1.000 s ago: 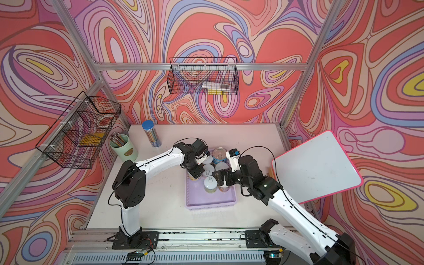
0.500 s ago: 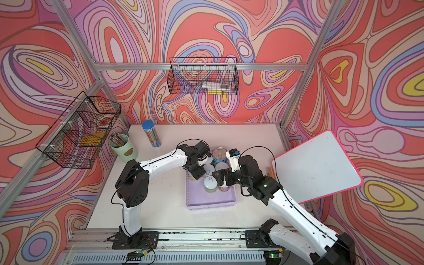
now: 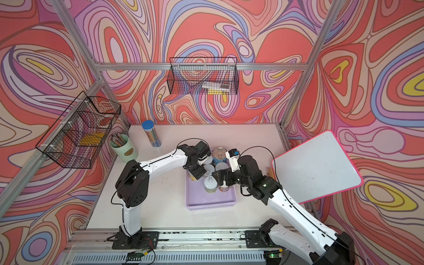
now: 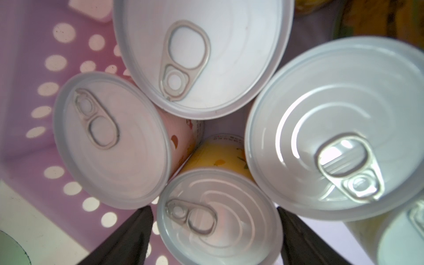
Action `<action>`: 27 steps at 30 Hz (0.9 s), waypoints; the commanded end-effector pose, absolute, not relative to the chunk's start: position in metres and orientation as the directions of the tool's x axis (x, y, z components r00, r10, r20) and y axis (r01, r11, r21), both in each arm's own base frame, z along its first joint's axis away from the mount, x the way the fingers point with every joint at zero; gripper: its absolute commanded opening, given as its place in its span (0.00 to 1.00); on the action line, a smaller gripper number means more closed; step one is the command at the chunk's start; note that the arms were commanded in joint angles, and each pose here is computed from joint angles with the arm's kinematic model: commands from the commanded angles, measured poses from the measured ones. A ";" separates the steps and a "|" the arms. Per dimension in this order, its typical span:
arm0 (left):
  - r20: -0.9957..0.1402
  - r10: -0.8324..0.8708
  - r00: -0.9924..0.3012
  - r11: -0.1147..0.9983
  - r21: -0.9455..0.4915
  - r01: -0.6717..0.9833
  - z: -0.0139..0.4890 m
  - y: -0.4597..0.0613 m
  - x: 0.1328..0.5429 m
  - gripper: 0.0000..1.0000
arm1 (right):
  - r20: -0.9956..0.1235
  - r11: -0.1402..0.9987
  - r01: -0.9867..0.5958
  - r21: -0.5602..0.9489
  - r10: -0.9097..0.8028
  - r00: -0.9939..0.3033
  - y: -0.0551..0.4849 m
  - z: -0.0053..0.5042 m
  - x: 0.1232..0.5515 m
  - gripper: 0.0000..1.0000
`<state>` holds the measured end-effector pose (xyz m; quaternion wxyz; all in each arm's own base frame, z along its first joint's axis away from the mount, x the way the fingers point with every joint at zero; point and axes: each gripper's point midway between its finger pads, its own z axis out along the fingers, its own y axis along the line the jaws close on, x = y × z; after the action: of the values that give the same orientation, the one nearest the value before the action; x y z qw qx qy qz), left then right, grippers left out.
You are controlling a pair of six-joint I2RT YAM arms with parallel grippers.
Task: Put the canned food in the basket
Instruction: Place the canned food in the basket.
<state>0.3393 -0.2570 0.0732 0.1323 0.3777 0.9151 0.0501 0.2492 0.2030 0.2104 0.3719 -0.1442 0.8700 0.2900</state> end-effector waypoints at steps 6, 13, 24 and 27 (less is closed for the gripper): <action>-0.408 0.599 -0.690 0.782 0.111 0.613 0.122 -0.268 0.330 0.89 | -0.749 0.757 -0.512 0.406 -0.044 -0.661 0.215 0.221 0.256 0.98; -0.585 0.427 -0.689 0.846 -0.011 0.534 0.166 -0.263 0.315 0.95 | -0.776 0.719 -0.547 0.428 -0.017 -0.630 0.226 0.246 0.262 0.98; -0.763 0.217 -0.609 0.909 -0.069 0.411 0.222 -0.235 0.310 0.99 | -0.818 0.741 -0.523 0.421 0.062 -0.572 0.229 0.276 0.286 0.98; -0.807 0.170 -0.565 0.932 -0.054 0.359 0.235 -0.224 0.316 0.99 | -0.856 0.801 -0.494 0.338 0.044 -0.515 0.218 0.280 0.299 0.98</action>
<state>0.3065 -0.2333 0.2186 0.3954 0.1924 0.8907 -0.1150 0.2822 0.2281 0.2612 0.4240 -0.1491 0.8329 0.3228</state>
